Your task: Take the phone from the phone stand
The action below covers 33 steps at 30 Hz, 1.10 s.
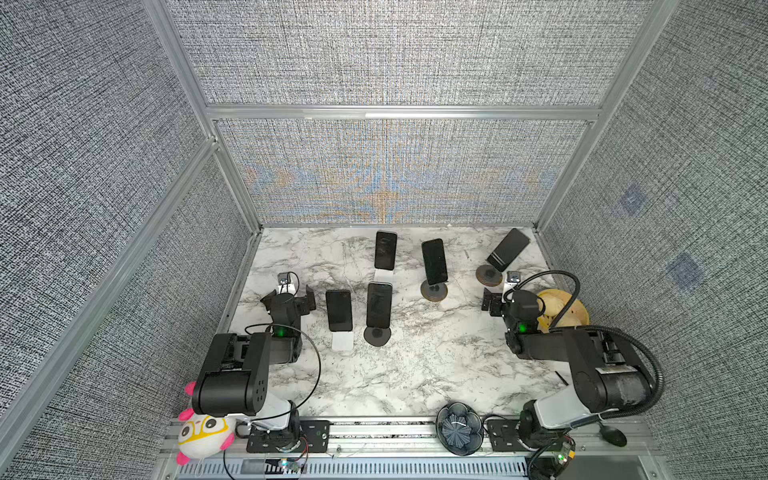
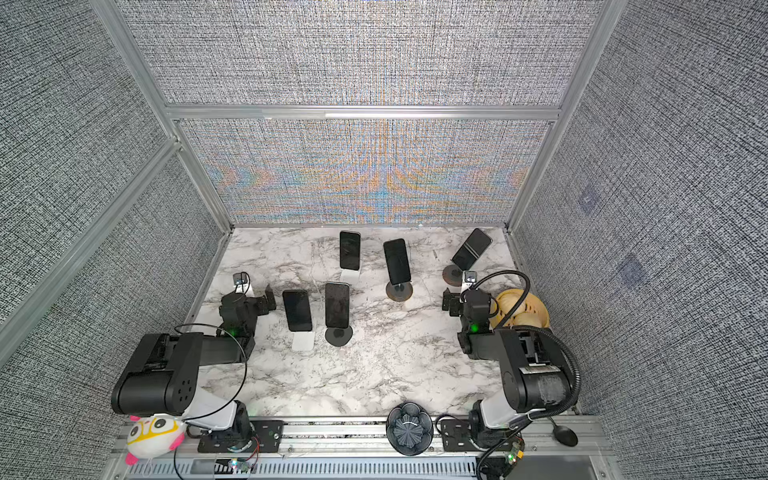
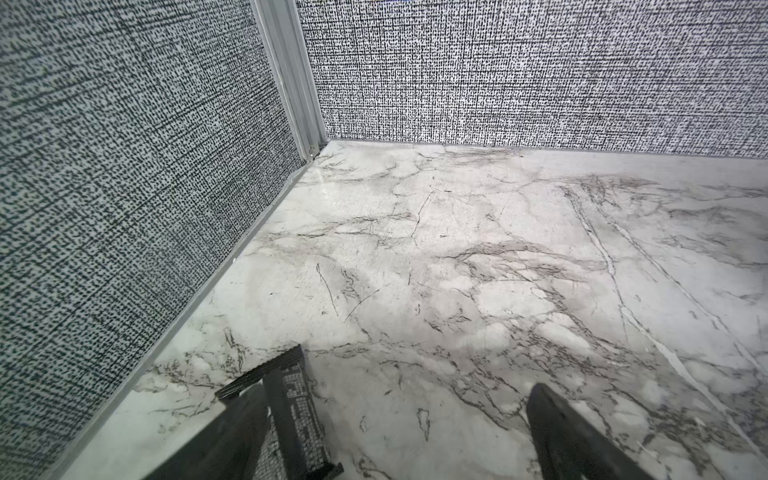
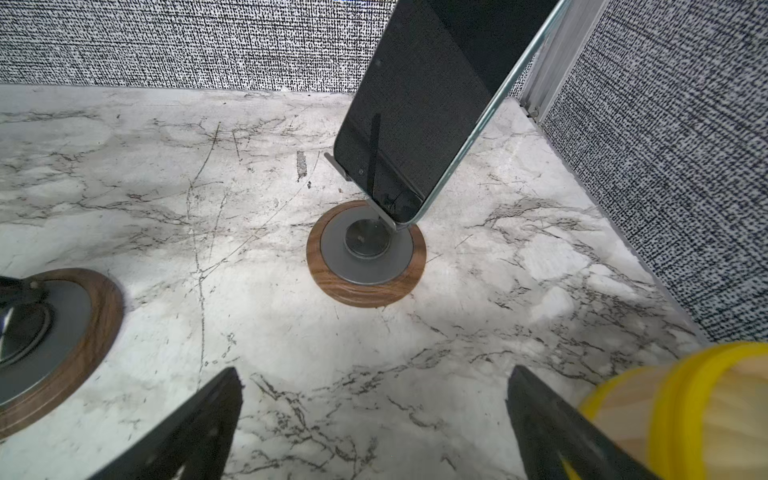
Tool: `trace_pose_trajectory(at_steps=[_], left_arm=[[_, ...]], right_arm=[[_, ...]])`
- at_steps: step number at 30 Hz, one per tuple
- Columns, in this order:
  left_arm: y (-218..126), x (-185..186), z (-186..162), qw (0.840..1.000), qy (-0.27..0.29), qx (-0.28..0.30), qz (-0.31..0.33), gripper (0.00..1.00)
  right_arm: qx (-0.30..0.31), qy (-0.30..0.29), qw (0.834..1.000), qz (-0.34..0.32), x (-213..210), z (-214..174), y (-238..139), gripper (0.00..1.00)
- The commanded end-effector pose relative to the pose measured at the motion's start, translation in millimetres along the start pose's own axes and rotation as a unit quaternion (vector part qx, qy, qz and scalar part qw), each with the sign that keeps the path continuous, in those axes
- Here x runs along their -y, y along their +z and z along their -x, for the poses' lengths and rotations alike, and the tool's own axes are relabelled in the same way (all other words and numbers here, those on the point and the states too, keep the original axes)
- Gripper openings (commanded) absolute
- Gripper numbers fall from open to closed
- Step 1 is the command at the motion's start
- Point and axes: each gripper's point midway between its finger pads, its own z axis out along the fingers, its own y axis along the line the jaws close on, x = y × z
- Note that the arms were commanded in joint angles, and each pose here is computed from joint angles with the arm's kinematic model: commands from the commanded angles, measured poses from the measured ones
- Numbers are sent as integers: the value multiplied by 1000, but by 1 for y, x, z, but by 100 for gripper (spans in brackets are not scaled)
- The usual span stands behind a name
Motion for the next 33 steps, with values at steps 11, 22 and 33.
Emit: trace_pose_trajectory(at_steps=[11,22,33], left_arm=[[0,1,7,1000,-1,13,-4,98],[4,1,5,1000,-6,5,-8,98],[-13,-11,31,999,-15,22,18,99]], right_arm=[[8,1,1000,1,-1,5,1,99],[6,3,1000,-1,0,5,2,99],[-16,19,999,-40,15,28,-10,99]])
